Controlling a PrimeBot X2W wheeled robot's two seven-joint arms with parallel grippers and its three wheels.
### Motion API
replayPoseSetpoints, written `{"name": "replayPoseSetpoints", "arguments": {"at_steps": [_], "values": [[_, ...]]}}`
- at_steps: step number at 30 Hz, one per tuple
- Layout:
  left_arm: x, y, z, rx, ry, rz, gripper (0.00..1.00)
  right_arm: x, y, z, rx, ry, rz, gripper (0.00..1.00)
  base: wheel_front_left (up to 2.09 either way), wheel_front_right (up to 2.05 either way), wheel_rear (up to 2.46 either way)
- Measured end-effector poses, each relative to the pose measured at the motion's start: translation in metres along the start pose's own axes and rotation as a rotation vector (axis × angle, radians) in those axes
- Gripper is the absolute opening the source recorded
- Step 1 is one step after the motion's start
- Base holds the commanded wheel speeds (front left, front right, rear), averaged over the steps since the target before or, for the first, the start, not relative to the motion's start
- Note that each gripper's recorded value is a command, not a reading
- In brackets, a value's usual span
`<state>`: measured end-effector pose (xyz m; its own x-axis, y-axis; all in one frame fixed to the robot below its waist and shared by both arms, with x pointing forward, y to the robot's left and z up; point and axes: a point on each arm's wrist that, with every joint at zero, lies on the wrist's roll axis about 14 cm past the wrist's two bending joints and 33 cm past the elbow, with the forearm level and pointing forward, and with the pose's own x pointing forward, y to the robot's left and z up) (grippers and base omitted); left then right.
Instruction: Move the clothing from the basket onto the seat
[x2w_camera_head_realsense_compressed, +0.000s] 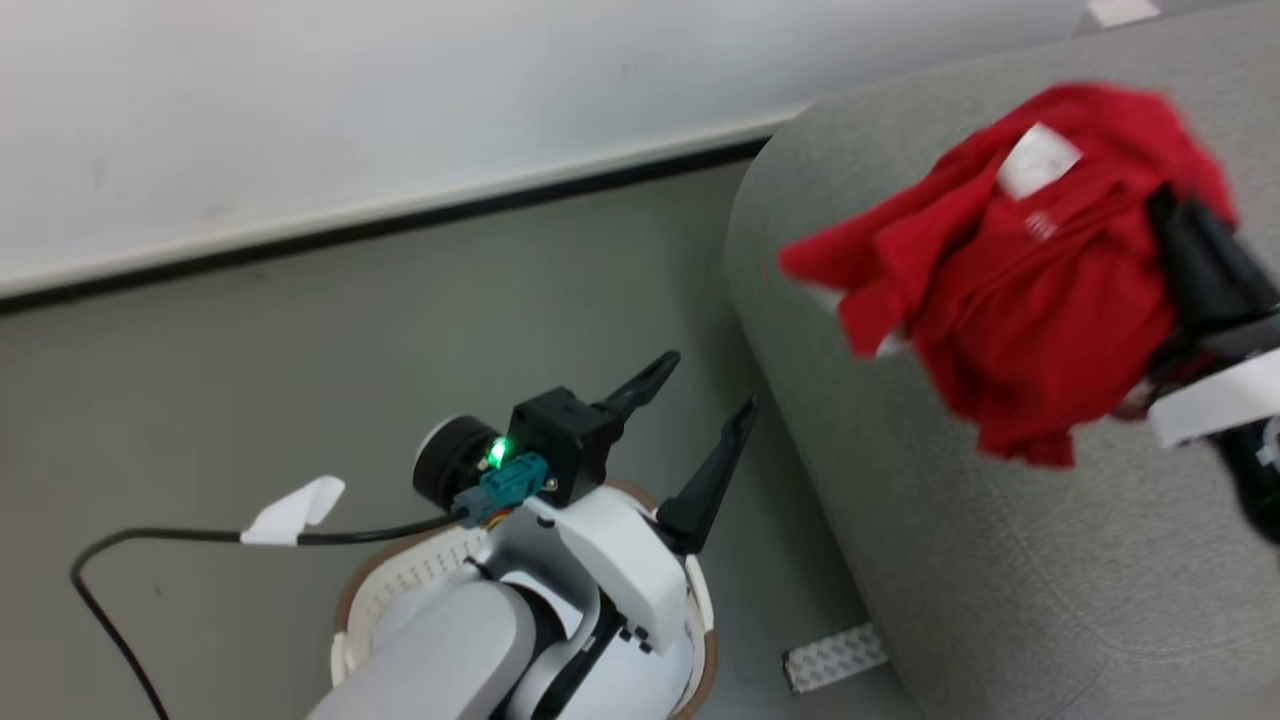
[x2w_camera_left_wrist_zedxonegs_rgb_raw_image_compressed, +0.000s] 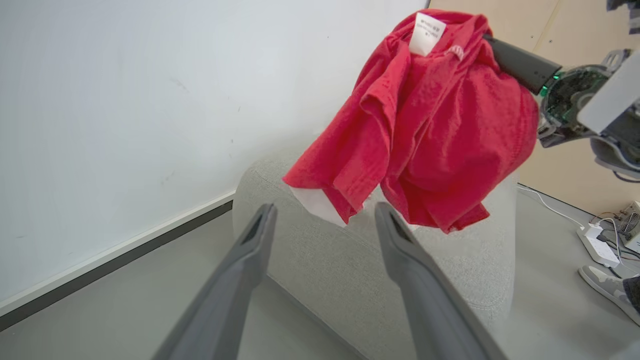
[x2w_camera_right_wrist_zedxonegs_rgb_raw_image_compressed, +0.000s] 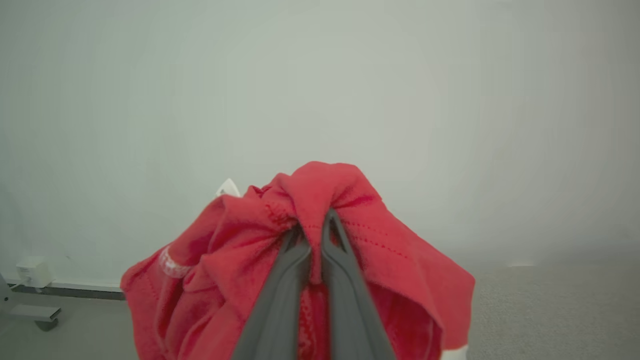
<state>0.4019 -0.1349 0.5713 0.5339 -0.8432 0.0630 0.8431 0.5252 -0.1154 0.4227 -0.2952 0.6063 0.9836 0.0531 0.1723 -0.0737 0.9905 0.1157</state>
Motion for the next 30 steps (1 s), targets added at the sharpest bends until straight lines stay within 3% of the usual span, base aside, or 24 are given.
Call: {"name": "replayPoseSetpoints", "arguments": {"at_steps": [12, 19, 24, 27, 30], "values": [[0.025, 0.053, -0.024, -0.041, -0.024, 0.014, 1.00, 0.096, -0.085, 0.016, -0.089, -0.092, -0.195, 0.00, 0.00, 0.00, 0.00], [0.033, 0.085, -0.060, -0.107, -0.015, 0.046, 1.00, 0.138, -0.151, -0.007, -0.177, -0.070, -0.366, 0.00, 0.00, 0.00, 0.00], [0.033, 0.102, -0.090, -0.147, 0.008, 0.074, 1.00, 0.133, -0.193, -0.066, -0.216, 0.058, -0.502, 0.00, 0.00, 0.00, 0.00], [0.028, 0.111, -0.104, -0.157, 0.030, 0.100, 1.00, 0.118, -0.200, -0.123, -0.201, 0.183, -0.553, 0.00, 0.00, 0.00, 0.00], [0.024, 0.117, -0.111, -0.156, 0.044, 0.122, 1.00, 0.094, -0.208, -0.156, -0.194, 0.272, -0.607, 0.00, 0.00, 0.00, 0.00]]}}
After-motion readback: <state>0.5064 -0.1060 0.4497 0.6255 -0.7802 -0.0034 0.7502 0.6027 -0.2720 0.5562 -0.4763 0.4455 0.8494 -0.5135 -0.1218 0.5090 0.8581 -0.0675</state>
